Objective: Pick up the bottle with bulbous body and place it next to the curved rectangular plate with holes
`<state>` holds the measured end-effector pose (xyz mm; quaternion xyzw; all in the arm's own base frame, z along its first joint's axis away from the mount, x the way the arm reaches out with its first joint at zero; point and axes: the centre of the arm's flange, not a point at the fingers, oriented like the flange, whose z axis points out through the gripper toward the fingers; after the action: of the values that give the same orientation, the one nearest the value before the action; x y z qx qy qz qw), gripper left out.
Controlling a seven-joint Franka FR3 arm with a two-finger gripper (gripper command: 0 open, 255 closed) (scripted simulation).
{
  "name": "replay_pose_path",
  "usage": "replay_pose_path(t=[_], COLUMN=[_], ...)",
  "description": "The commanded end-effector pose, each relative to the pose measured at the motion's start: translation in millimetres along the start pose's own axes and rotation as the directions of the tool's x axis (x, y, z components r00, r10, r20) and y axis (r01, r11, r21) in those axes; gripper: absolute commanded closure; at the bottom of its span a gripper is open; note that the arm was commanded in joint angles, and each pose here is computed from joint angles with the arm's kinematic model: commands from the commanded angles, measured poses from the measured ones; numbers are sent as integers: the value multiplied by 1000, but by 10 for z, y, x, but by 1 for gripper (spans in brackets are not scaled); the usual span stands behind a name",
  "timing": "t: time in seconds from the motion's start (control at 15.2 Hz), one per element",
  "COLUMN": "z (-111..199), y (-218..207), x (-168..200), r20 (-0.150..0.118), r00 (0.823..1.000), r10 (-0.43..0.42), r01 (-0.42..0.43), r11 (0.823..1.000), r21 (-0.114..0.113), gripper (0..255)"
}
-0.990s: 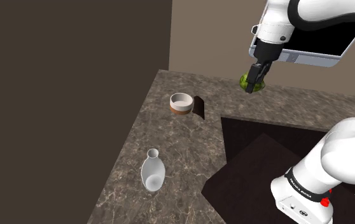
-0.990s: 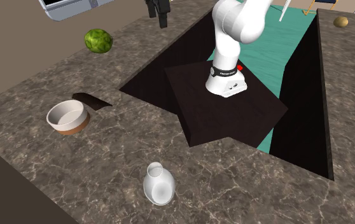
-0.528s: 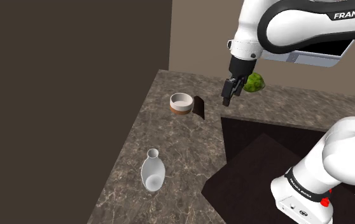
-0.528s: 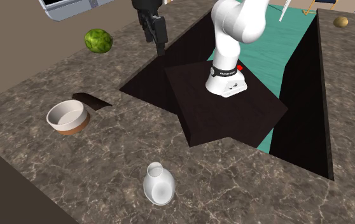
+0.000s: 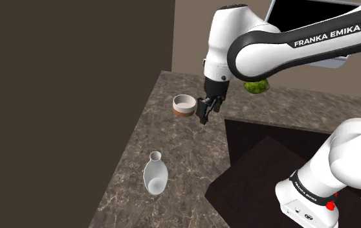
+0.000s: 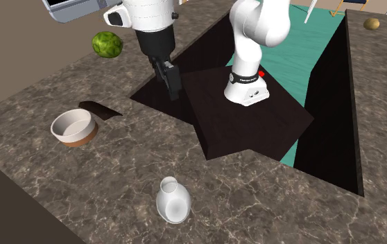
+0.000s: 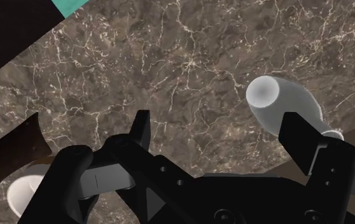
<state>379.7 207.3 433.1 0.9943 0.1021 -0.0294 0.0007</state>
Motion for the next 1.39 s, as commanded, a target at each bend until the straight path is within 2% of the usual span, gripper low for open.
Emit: replay_pose_path(t=[0.0,1.12,1.32], z=[143,1225,1383], y=[-184,-1885,-1884], x=[104,1063,1064], r20=[-2,-8,-8], r00=[1000,999,999], r10=[-4,-49,-49], r01=[4,49,49], r11=[1000,999,999], r21=[0,-7,-7], gripper=[0,0,0])
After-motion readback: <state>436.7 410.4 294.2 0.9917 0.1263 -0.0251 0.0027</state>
